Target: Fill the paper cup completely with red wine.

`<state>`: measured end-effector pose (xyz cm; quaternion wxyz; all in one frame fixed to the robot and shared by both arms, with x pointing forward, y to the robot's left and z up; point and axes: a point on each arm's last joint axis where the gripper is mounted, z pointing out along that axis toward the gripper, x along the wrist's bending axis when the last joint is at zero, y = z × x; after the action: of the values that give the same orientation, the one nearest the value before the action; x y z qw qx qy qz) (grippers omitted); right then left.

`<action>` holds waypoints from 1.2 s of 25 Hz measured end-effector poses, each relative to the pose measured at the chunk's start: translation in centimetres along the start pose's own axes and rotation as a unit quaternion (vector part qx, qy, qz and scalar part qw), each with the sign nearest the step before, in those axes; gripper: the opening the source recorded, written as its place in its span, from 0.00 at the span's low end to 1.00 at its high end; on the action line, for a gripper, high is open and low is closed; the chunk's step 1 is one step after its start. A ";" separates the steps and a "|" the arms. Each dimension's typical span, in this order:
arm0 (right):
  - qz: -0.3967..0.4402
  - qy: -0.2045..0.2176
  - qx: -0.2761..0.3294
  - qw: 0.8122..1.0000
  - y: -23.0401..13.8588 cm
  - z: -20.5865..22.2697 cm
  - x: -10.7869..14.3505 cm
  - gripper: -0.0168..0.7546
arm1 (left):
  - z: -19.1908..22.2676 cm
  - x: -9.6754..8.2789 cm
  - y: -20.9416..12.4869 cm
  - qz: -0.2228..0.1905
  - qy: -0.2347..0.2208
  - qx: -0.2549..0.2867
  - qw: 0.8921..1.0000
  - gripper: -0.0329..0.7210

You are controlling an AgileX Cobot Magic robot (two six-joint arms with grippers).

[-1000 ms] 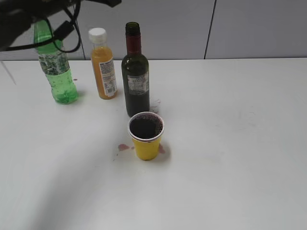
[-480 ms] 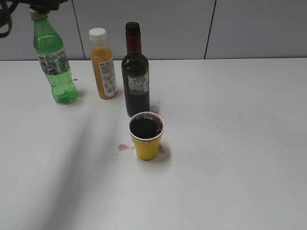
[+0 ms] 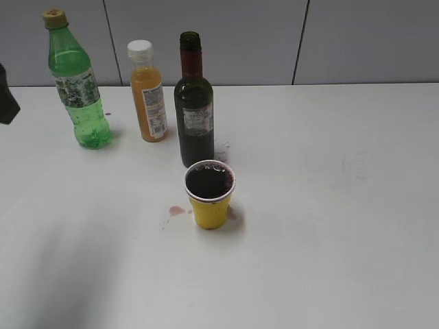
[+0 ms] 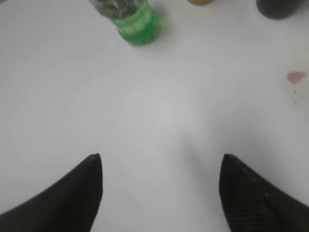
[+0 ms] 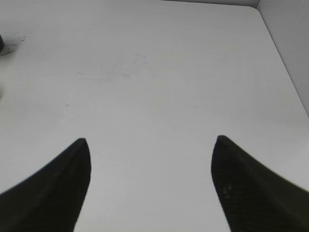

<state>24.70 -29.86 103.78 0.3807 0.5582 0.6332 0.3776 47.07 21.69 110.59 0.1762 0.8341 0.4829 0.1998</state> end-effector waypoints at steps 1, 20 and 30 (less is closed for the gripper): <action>0.000 0.000 0.000 1.000 0.0 0.0 0.0 0.79 | -0.1 -0.1 -0.3 -0.007 -0.012 0.016 1.000 0.80; 0.001 0.000 0.000 1.000 0.0 0.0 0.0 0.79 | -0.6 4.2 -10.0 -0.221 -0.003 0.041 0.974 0.80; 0.000 0.000 0.000 1.000 0.0 0.0 0.0 0.79 | -2.6 -1.3 -18.0 -0.221 -0.002 -0.017 0.975 0.80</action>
<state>24.70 -29.86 103.78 0.3808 0.5582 0.6332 0.3775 31.96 29.30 103.82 0.2306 0.7042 0.6515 0.1627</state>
